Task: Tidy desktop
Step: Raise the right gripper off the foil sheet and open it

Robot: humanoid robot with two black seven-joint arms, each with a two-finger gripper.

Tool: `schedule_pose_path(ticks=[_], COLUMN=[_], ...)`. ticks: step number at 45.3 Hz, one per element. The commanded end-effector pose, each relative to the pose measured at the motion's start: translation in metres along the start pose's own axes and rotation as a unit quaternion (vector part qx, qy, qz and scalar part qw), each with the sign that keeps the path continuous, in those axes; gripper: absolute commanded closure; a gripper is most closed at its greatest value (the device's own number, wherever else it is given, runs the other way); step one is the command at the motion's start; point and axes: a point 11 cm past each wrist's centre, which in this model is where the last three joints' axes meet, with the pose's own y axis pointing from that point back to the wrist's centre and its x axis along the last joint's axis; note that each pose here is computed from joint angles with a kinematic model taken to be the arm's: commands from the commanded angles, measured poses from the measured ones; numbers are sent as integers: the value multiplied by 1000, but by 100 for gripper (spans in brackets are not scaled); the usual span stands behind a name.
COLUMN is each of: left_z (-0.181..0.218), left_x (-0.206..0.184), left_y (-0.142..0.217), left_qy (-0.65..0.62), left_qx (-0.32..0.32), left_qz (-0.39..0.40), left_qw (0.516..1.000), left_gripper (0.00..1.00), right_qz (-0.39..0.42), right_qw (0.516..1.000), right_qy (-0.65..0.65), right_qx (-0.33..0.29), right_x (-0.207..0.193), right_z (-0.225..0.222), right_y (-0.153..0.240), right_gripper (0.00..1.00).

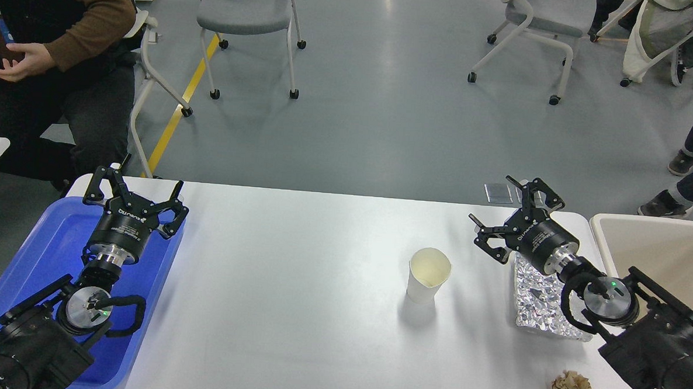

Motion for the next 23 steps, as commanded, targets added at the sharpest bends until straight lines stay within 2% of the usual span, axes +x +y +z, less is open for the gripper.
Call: schedule_pose_path(ticks=[1,23], left_z=[0,1], left_x=[1,0], left_y=[1,0], left_qy=[0,-1], left_qx=[1,0], left_qz=[1,0], left_qw=[1000,1000], left_gripper=[0,0], right_qz=[0,-10], right_qw=[1000,1000], right_qy=[0,4], right_qx=[0,-17], right_x=[0,-4], right_z=[0,12], right_y=[0,1], right_gripper=[0,0])
